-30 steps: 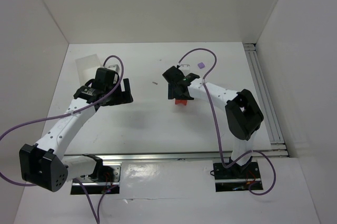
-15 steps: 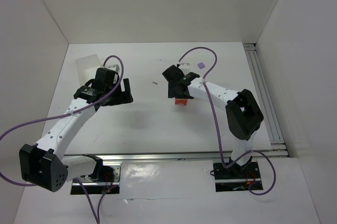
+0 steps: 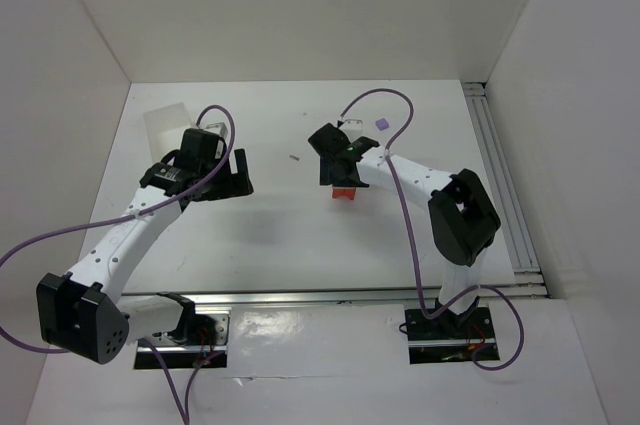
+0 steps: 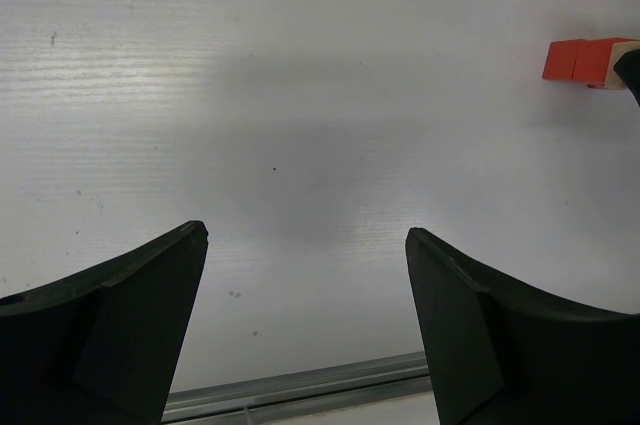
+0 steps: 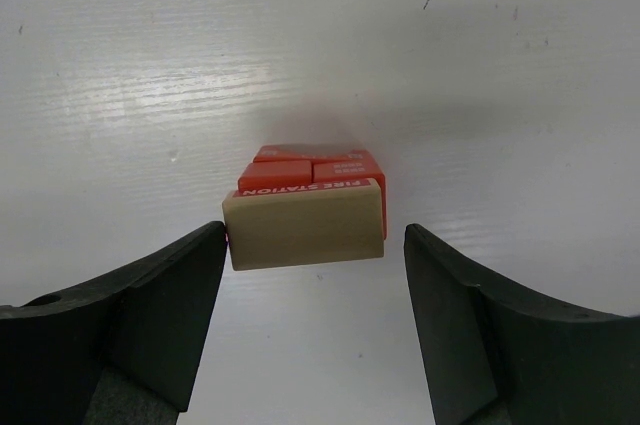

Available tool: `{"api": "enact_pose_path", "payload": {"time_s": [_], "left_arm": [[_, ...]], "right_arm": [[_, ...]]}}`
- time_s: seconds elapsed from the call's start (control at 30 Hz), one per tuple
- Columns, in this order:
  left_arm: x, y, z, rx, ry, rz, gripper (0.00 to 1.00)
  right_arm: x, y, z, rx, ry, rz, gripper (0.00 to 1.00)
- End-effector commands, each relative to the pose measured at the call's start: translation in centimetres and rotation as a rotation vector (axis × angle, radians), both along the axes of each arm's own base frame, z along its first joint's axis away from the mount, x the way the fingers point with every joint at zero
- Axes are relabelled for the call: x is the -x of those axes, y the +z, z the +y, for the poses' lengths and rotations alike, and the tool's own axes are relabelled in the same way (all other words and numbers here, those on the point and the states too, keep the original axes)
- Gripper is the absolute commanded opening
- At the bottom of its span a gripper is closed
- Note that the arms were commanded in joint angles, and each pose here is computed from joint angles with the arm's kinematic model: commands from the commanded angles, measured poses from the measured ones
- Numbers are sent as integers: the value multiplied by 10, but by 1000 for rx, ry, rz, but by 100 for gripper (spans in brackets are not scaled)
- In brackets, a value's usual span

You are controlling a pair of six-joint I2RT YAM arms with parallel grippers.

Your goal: Build the wood block tower

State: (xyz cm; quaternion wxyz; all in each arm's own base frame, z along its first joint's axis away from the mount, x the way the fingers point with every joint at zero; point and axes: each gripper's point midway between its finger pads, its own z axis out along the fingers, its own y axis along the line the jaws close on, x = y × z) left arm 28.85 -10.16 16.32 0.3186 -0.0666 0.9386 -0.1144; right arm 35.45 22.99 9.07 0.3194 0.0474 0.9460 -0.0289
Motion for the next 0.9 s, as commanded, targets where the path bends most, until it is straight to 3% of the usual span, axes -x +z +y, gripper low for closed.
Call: {"api": "enact_pose_path", "payload": {"time_s": [0.0, 0.57, 0.87], "left_arm": [[-2, 10, -4, 27, -10, -42, 93], [-3, 7, -5, 25, -10, -33, 92], [-3, 7, -5, 25, -10, -33, 92]], "right_arm": [[-4, 5, 1, 18, -20, -16, 79], [-6, 0, 3, 25, -19, -8, 80], [-7, 3, 4, 19, -20, -15, 68]]}}
